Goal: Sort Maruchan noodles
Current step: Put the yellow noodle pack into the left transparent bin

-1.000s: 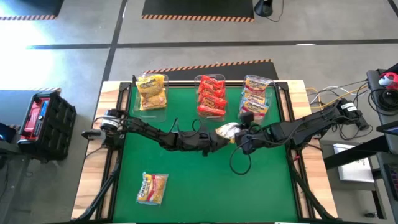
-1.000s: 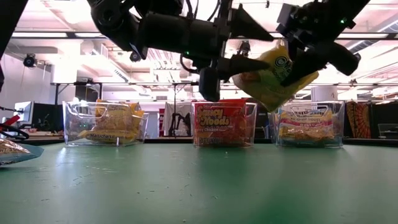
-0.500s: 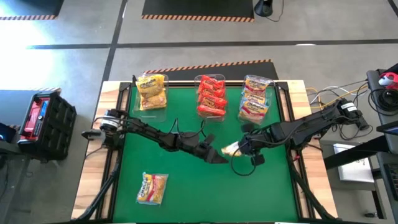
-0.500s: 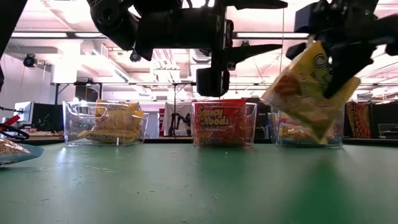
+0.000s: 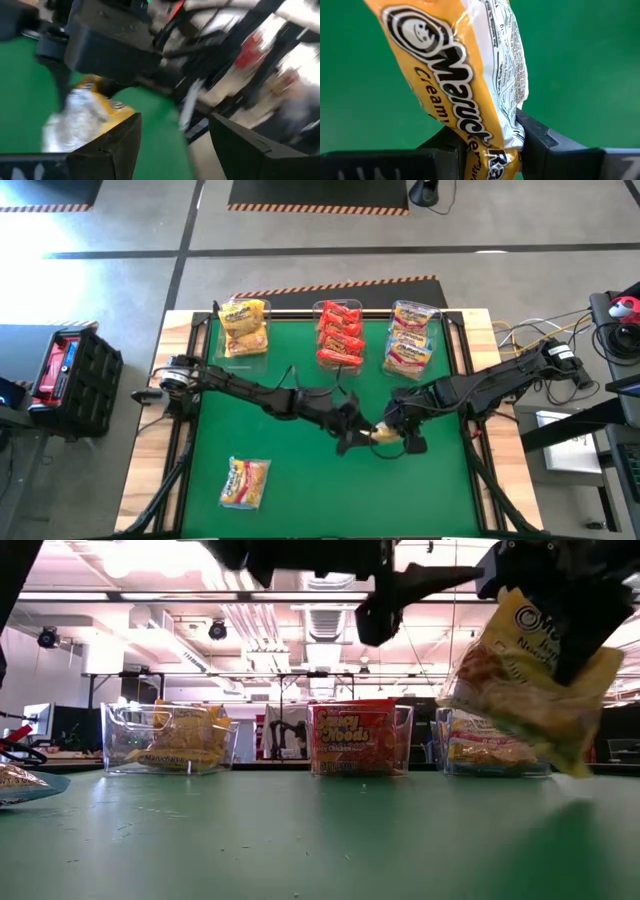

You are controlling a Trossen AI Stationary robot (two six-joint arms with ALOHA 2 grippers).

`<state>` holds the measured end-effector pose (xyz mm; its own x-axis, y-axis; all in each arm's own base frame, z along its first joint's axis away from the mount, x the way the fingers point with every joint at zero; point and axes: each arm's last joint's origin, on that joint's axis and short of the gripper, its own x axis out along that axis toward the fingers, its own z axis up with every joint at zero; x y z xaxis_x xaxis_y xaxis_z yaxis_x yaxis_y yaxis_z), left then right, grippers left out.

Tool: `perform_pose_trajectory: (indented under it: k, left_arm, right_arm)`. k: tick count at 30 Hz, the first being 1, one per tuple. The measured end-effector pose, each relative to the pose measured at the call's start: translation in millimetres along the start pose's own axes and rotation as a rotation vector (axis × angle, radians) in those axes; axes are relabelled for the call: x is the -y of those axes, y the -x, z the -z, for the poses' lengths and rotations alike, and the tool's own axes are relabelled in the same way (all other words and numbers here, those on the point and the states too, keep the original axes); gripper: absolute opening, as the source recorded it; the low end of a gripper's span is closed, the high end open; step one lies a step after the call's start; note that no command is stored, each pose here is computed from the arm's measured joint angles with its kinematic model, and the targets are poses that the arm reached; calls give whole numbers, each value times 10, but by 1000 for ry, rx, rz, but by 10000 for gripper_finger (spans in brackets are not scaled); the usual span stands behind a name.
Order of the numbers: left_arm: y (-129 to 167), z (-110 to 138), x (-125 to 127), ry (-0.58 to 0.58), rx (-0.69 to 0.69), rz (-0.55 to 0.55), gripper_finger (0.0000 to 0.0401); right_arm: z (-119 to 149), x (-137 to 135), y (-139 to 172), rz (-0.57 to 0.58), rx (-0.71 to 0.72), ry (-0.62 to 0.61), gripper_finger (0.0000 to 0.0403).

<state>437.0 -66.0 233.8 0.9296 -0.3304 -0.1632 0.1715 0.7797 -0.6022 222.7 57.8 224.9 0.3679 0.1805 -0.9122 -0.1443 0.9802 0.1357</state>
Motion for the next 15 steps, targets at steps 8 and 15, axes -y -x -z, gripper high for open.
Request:
perform_pose_trajectory:
  k: [8, 15]
  left_arm:
    - [16, -335, 260, -309, -365, -294, 213]
    - [-12, -326, 344, -402, -406, -305, 213]
  right_arm:
    - [0, -30, 2, -102, -23, -249, 112]
    - [-116, -46, 8, -130, 92, -298, 108]
